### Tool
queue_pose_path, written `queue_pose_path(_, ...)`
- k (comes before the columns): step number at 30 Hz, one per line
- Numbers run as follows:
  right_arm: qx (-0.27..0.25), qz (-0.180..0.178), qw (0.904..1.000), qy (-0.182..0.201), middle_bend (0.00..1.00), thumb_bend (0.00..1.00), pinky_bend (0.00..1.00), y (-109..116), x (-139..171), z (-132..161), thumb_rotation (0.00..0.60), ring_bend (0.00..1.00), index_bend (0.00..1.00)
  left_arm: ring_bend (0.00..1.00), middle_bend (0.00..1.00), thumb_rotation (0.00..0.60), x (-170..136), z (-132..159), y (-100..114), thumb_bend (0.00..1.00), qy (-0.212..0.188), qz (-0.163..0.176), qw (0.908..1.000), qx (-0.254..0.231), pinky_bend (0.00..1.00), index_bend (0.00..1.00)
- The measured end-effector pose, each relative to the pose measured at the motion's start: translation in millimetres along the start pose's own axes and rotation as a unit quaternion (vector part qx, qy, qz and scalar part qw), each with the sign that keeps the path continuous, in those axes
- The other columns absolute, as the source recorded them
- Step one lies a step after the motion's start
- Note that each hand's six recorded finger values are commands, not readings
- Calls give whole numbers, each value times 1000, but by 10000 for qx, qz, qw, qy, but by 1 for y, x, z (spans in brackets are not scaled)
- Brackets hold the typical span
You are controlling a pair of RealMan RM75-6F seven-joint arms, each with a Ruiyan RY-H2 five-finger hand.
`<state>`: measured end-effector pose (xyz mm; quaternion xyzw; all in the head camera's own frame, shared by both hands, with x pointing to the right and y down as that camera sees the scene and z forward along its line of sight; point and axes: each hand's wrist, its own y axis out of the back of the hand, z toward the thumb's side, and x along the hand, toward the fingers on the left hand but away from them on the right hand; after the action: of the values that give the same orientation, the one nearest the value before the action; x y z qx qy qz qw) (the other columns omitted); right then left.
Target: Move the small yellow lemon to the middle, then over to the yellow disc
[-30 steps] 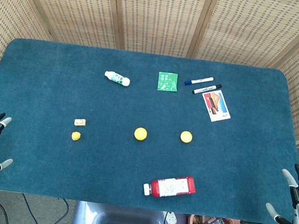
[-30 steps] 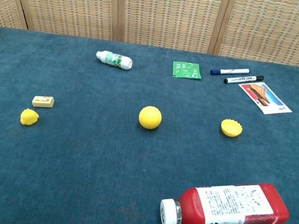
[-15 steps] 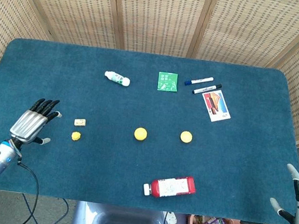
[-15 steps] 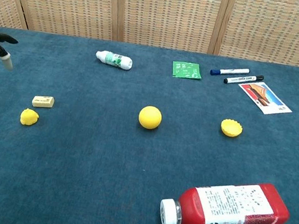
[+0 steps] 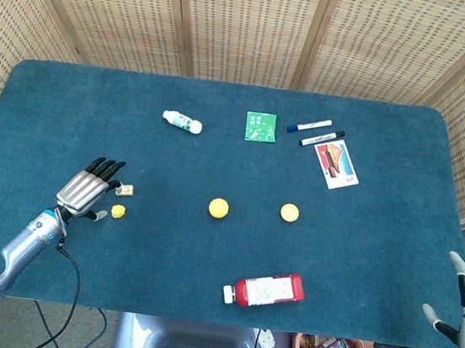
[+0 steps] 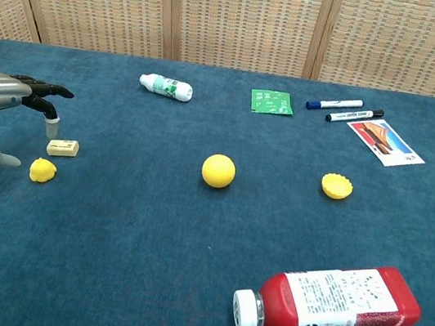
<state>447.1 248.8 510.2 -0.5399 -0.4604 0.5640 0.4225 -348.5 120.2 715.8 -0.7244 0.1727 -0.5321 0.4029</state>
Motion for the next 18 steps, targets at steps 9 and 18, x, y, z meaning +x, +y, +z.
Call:
queue_pose_path(9, 5, 29, 10000, -38, 0, 0, 0, -2, -2, -2, 600, 0, 0, 0, 0, 600, 2, 5, -11, 277, -52, -149, 9998, 97, 0, 401)
queue_pose_path(18, -7, 54, 10000, -63, 0, 0, 0, -2, -2, -3, 600, 0, 0, 0, 0, 600, 5, 12, -17, 279, -132, -248, 9995, 142, 0, 408)
